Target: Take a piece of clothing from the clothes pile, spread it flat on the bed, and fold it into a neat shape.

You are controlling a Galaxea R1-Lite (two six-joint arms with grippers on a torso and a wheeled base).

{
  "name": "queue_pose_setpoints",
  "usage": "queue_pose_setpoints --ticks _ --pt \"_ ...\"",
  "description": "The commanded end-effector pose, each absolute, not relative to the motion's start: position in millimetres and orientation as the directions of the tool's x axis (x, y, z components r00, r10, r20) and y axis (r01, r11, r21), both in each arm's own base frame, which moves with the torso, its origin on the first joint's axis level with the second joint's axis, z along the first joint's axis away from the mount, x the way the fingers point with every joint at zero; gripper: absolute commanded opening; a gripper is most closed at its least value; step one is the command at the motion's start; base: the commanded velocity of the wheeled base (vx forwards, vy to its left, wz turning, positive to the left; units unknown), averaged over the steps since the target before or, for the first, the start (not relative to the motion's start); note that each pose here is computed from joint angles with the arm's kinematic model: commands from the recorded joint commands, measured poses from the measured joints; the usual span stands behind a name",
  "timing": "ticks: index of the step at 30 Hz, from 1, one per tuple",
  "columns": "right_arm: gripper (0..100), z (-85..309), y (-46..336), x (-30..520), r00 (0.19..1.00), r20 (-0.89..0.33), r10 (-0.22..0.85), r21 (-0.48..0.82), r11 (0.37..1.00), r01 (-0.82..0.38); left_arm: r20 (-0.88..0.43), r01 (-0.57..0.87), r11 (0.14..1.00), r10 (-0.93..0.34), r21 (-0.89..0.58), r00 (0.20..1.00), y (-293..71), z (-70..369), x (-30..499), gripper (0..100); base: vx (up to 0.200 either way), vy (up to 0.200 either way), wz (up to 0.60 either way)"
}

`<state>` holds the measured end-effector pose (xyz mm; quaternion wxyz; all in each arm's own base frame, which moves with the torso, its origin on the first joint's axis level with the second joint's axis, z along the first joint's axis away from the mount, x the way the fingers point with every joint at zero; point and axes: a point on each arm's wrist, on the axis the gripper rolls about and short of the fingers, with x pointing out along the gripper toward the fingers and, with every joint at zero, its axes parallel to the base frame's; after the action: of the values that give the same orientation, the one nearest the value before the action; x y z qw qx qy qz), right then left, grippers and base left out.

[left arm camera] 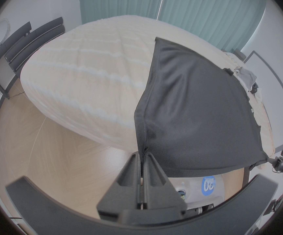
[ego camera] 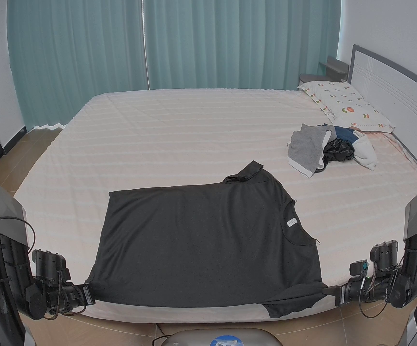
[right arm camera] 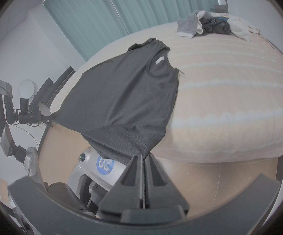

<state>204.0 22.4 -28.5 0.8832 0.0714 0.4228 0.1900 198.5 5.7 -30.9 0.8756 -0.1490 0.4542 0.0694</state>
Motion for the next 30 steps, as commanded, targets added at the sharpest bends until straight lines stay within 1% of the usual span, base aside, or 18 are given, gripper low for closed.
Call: queue_pose_setpoints --ticks 1,2,4,7,12,17,23,30 --pt "0 -20.1 22.1 202.3 0.600 -0.693 0.401 0.283 0.916 -0.285 -0.760 -0.240 0.944 -0.018 -0.228 0.650 6.1 -12.9 200.5 0 0.000 0.000 0.00" --pt "0 -15.3 22.1 206.0 0.628 -0.664 0.405 0.286 0.914 -0.286 -0.727 -0.251 0.933 -0.015 -0.257 0.687 7.0 -6.8 207.2 0 0.000 0.000 0.00" --pt "0 -14.1 23.2 208.6 0.639 -0.652 0.408 0.299 0.913 -0.278 -0.707 -0.266 0.921 -0.014 -0.285 0.708 7.2 -4.1 213.0 0 0.000 0.000 0.00" --pt "0 -10.1 24.6 222.4 0.688 -0.597 0.413 0.338 0.907 -0.251 -0.669 -0.287 0.897 -0.013 -0.337 0.743 7.7 1.0 224.1 0 0.000 0.000 0.00" --pt "0 -6.9 25.1 245.2 0.736 -0.537 0.413 0.378 0.897 -0.228 -0.637 -0.287 0.885 -0.013 -0.366 0.770 8.1 2.7 237.5 0 0.000 0.000 0.00" --pt "0 -1.8 26.6 267.3 0.776 -0.475 0.414 0.387 0.891 -0.239 -0.604 -0.299 0.861 -0.012 -0.412 0.797 8.7 4.9 251.2 0 0.000 0.000 0.00" --pt "0 -0.3 26.7 281.3 0.787 -0.460 0.411 0.394 0.889 -0.234 -0.573 -0.316 0.825 -0.010 -0.467 0.820 9.7 5.1 266.6 0 0.000 0.000 0.00" --pt "0 0.8 27.1 302.3 0.774 -0.483 0.409 0.401 0.889 -0.220 -0.580 -0.335 0.805 -0.015 -0.490 0.814 9.2 -3.8 276.2 0 0.000 0.000 0.00"
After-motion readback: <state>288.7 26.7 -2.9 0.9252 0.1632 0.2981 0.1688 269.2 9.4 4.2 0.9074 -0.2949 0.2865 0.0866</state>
